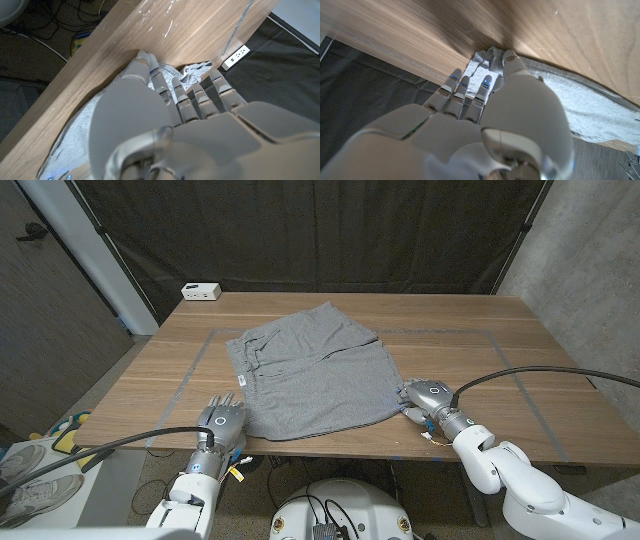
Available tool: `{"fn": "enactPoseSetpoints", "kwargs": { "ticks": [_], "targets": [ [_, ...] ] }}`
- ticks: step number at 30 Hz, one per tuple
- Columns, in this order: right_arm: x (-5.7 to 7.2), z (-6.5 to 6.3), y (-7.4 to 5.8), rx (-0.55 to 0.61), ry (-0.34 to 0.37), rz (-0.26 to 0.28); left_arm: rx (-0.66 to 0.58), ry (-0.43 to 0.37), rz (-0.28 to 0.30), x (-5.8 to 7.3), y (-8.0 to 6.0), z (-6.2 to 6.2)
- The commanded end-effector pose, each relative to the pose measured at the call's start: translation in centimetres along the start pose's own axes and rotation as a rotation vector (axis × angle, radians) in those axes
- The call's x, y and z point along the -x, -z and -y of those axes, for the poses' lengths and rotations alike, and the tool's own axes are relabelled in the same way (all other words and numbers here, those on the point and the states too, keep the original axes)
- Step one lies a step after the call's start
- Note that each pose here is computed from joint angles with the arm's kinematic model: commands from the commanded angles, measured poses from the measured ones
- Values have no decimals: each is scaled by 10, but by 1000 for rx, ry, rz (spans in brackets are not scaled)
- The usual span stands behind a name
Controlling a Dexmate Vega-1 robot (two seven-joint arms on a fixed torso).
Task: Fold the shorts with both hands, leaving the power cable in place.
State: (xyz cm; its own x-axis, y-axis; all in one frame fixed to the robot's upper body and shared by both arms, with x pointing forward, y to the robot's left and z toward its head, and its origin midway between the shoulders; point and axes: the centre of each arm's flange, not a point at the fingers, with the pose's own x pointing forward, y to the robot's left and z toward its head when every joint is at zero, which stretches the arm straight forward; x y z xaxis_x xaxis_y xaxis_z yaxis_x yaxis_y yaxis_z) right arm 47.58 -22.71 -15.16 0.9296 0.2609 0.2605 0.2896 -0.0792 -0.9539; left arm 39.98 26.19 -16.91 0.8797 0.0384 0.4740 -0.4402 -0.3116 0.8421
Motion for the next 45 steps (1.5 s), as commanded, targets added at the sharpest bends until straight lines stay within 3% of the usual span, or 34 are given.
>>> {"fn": "enactPoseSetpoints", "kwargs": {
  "ticks": [1, 8, 17, 22, 31, 35, 45],
  "targets": [
    [-3, 2, 1, -1, 15, 3, 71, -12, 21, 1, 5, -7],
    [-4, 3, 2, -24, 13, -2, 116, 66, 99, -1, 8, -20],
    [-4, 4, 0, -39, 34, 3, 135, 7, 127, -1, 6, -29],
    [-4, 6, 0, -46, 35, -2, 94, 3, 102, -7, 4, -20],
    [-8, 8, 1, -40, 25, -5, 44, 73, 90, -21, 0, -3],
    [-9, 9, 3, -37, 29, -13, 53, 124, 110, -27, -3, 3],
    [-14, 9, 4, -41, 28, -12, 30, 105, 113, -35, -8, 7]
  ]
}}
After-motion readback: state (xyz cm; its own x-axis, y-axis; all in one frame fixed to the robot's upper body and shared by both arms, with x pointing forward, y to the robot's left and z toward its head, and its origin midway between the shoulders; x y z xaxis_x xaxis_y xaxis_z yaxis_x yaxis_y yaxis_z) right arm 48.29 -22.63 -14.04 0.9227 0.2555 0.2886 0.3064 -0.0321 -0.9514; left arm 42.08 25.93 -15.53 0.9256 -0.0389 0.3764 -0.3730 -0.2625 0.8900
